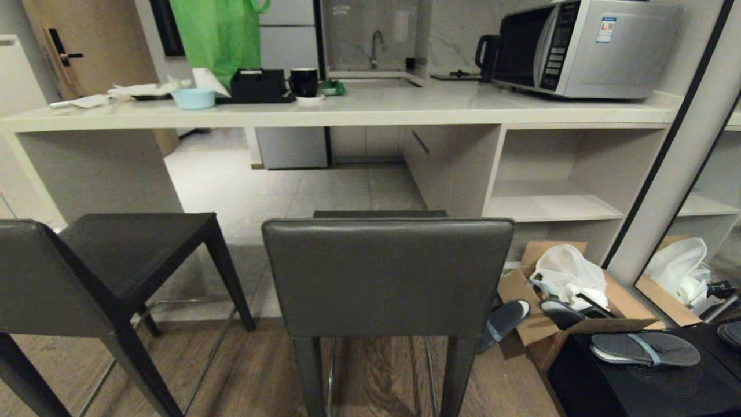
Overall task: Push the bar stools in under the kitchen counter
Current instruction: Push the gray chair back under the dining table
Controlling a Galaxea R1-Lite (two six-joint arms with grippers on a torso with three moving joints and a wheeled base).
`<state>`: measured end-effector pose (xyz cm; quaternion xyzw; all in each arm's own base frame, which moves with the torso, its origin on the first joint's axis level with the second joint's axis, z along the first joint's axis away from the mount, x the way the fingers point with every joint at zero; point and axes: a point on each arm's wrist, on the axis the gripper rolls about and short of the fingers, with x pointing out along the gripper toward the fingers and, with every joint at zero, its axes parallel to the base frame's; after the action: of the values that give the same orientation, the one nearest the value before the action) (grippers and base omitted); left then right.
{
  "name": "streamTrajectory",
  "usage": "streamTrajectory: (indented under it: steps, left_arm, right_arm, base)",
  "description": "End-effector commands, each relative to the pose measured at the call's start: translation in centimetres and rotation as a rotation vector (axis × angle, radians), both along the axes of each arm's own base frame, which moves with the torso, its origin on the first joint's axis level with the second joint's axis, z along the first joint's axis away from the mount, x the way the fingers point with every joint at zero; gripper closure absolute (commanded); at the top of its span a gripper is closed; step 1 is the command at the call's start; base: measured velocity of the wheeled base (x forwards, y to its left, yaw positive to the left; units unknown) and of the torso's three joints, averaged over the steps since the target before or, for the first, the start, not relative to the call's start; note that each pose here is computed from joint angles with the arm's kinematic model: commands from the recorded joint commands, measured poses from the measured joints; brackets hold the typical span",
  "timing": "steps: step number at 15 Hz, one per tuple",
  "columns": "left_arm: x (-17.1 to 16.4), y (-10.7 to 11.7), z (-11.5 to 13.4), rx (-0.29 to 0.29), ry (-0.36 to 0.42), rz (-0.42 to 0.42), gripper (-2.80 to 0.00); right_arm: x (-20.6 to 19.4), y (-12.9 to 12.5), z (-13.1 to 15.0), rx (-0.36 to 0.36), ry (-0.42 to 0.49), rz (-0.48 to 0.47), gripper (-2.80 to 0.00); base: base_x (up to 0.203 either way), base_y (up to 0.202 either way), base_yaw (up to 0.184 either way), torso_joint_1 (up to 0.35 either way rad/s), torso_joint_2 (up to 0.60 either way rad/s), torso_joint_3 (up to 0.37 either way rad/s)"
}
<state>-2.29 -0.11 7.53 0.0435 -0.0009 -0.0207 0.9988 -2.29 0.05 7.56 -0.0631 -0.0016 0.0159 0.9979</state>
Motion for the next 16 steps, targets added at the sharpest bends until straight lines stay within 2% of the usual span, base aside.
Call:
streamTrajectory:
  steps: [1,16]
  left_arm:
    - [0.04,0.0,-0.08,0.001,0.005,0.0,0.0]
    - [0.04,0.0,-0.08,0.0,0.005,0.0,0.0]
  right_arm:
    - [0.01,0.0,-0.01,-0.002,0.001,0.002,0.0]
    - [0.02,0.0,0.0,0.0,0.003,0.003,0.0]
  base:
    - [0.0,0.192,0.0,-0.002,0.0,0.001]
    - [0.0,0.197,0.0,0.003,0.0,0.004]
